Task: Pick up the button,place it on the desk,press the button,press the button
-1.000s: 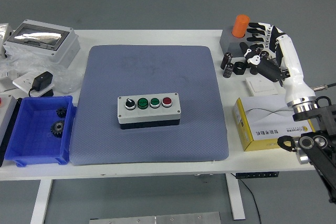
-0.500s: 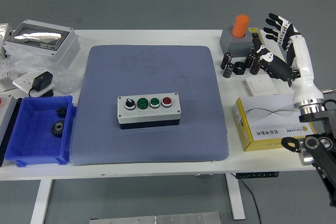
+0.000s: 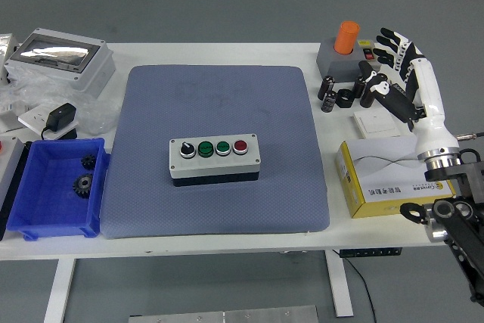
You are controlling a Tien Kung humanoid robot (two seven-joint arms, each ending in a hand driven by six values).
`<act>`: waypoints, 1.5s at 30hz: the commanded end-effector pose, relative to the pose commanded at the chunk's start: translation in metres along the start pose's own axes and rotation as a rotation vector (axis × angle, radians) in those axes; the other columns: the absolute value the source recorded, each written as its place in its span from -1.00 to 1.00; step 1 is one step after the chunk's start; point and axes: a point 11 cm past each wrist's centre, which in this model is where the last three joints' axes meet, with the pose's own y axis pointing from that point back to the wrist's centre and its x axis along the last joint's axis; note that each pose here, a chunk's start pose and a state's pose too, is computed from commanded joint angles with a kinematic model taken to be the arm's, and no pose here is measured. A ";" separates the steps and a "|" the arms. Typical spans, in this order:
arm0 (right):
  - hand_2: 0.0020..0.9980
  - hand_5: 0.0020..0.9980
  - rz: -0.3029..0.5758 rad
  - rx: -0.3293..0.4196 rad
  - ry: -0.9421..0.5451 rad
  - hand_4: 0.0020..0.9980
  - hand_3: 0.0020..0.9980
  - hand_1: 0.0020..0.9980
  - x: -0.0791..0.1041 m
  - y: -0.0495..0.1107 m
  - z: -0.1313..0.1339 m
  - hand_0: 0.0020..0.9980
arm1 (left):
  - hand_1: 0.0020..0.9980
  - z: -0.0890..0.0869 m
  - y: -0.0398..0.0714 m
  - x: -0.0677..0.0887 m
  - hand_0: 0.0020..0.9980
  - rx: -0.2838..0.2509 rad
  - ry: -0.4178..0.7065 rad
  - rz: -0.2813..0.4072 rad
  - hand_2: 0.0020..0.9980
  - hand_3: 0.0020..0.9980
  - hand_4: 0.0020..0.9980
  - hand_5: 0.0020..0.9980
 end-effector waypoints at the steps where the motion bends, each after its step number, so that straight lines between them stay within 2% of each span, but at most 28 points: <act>1: 0.69 0.00 0.001 -0.001 -0.002 0.66 0.76 0.61 0.000 0.000 0.000 0.59 | 0.24 -0.001 0.000 0.000 0.33 0.001 0.001 0.000 0.24 0.46 0.85 0.25; 13: 0.71 0.04 -0.010 -0.028 -0.029 0.68 0.76 0.64 -0.007 0.002 0.007 0.68 | 0.24 -0.007 0.000 -0.002 0.33 0.017 0.025 0.000 0.24 0.46 0.86 0.26; 26: 0.73 0.09 -0.075 -0.038 -0.123 0.70 0.76 0.67 -0.032 -0.003 0.008 0.73 | 0.24 -0.010 -0.001 -0.007 0.33 0.023 0.035 -0.008 0.24 0.47 0.86 0.27; 32: 0.73 0.12 -0.099 -0.046 -0.174 0.71 0.76 0.67 -0.038 -0.003 0.009 0.73 | 0.24 -0.010 -0.001 -0.008 0.33 0.023 0.037 -0.010 0.24 0.47 0.87 0.27; 33: 0.73 0.29 -0.101 -0.048 -0.184 0.77 0.75 0.68 -0.038 -0.003 0.010 0.74 | 0.24 -0.010 -0.001 -0.009 0.33 0.024 0.038 -0.011 0.24 0.47 0.87 0.27; 38: 0.73 0.29 -0.100 -0.060 -0.220 0.77 0.75 0.68 -0.036 0.001 0.014 0.74 | 0.24 -0.011 -0.001 -0.011 0.33 0.027 0.038 -0.015 0.24 0.47 0.87 0.27; 39: 0.72 0.67 -0.100 -0.063 -0.224 0.88 0.73 0.68 -0.035 0.001 0.014 0.75 | 0.24 -0.011 -0.001 -0.011 0.33 0.027 0.037 -0.014 0.24 0.47 0.87 0.28; 44: 0.72 0.67 -0.095 -0.071 -0.239 0.88 0.73 0.68 -0.030 0.003 0.016 0.75 | 0.24 -0.009 -0.001 -0.008 0.33 0.026 0.034 -0.009 0.24 0.47 0.87 0.28; 45: 0.72 0.85 -0.094 -0.071 -0.242 0.90 0.72 0.68 -0.029 0.003 0.016 0.76 | 0.24 -0.009 -0.001 -0.007 0.33 0.026 0.033 -0.009 0.24 0.47 0.87 0.28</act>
